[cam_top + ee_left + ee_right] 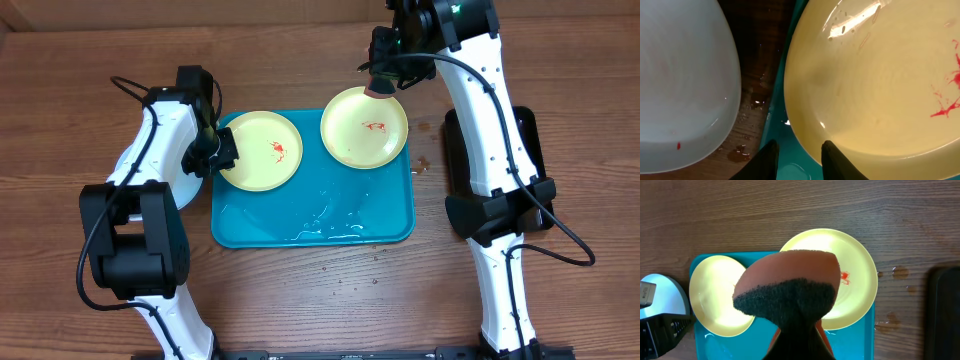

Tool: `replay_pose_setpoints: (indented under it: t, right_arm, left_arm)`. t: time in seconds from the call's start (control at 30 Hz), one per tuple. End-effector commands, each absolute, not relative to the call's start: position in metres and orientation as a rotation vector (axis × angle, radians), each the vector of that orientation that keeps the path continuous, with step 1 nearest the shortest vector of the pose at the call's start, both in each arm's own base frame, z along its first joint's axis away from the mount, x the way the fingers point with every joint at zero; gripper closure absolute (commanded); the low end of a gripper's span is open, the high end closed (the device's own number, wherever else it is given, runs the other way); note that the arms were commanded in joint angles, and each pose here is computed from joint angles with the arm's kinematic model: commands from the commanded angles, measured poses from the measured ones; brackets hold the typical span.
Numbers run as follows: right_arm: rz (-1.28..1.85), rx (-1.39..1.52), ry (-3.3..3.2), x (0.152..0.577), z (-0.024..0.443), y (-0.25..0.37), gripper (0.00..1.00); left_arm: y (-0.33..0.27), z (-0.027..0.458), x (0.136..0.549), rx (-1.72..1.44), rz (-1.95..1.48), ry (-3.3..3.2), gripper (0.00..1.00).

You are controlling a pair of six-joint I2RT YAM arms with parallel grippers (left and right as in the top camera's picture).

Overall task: Clean dirty plates on tray and stack at the side
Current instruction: 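Release the yellow plate and regrip its left rim with the left gripper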

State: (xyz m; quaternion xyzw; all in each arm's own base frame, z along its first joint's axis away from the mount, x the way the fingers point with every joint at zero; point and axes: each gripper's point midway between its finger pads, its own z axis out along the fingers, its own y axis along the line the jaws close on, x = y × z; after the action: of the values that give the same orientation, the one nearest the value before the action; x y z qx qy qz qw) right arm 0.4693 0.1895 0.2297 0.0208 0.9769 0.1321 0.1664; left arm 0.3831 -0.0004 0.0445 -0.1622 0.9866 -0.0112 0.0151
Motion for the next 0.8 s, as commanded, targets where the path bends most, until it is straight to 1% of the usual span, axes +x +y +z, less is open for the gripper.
replay_pose_setpoints:
  t: [0.0,0.27,0.33,0.47,0.57,0.77]
  right_arm:
    - [0.394,0.054,2.729,0.467,0.251,0.186,0.96]
    - [0.394,0.054,2.729,0.467,0.251,0.186,0.96]
    - [0.394,0.054,2.729,0.467,0.251,0.186,0.96]
    - [0.394,0.054,2.729,0.467,0.251,0.186,0.96]
    - [0.398,0.051,2.73,0.467,0.251,0.187,0.96]
    - [0.448,0.008,2.738,0.461,0.252,0.201,0.96]
  left_arm:
    - [0.0,0.036,0.378,-0.549,-0.011,3.079,0.69]
    - [-0.013,0.014,0.366,-0.554,-0.041,3.099,0.7]
    - [-0.013,0.011,0.366,-0.563,-0.043,3.094,0.75]
    - [-0.013,0.011,0.368,-0.561,-0.045,3.084,0.96]
    - [-0.013,0.011,0.368,-0.541,-0.044,3.085,0.96]
    - [-0.012,0.011,0.367,-0.363,-0.044,3.115,0.96]
